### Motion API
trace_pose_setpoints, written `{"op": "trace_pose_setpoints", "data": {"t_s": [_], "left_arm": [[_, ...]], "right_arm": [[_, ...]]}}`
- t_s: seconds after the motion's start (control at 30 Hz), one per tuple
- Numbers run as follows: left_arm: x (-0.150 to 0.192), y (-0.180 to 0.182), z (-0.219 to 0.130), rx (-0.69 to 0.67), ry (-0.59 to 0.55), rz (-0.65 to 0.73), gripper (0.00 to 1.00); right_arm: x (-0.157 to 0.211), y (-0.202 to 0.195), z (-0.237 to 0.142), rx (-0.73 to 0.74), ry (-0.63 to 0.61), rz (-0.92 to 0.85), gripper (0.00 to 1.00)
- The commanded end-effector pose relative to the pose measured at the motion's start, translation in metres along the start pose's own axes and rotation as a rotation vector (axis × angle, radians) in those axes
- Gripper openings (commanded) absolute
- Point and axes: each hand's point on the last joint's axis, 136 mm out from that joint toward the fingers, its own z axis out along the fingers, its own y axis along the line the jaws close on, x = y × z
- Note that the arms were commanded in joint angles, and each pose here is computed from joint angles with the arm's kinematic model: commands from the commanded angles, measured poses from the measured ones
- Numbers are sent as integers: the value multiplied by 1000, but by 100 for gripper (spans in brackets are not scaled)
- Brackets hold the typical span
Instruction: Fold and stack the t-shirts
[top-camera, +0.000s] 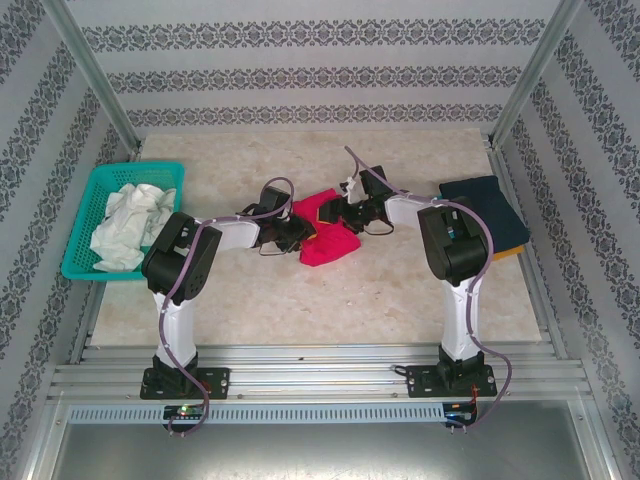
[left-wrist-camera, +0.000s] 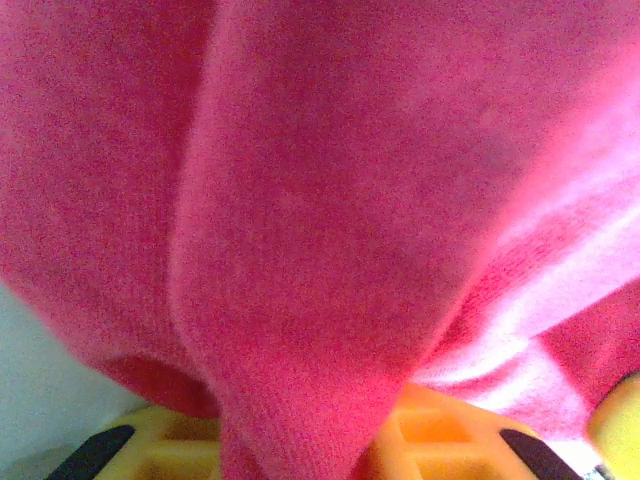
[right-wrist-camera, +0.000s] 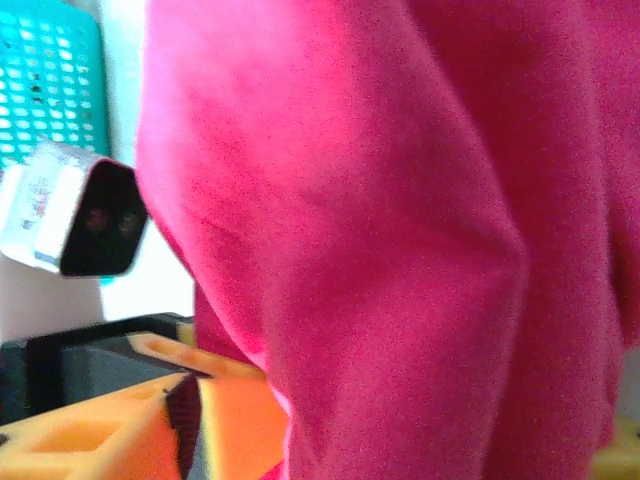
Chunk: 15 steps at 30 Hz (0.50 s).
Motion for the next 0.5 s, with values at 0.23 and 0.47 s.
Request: {"op": "trace_pose_setpoints", "data": {"t_s": [0.23, 0.47], "left_arm": [[-1, 16, 2, -36, -9, 23, 35], [-7, 10, -33, -54, -131, 139, 80]], "right_arm": [[6, 10, 9, 37, 48, -116, 0], [-4, -3, -26, 213, 8, -201, 0]]}}
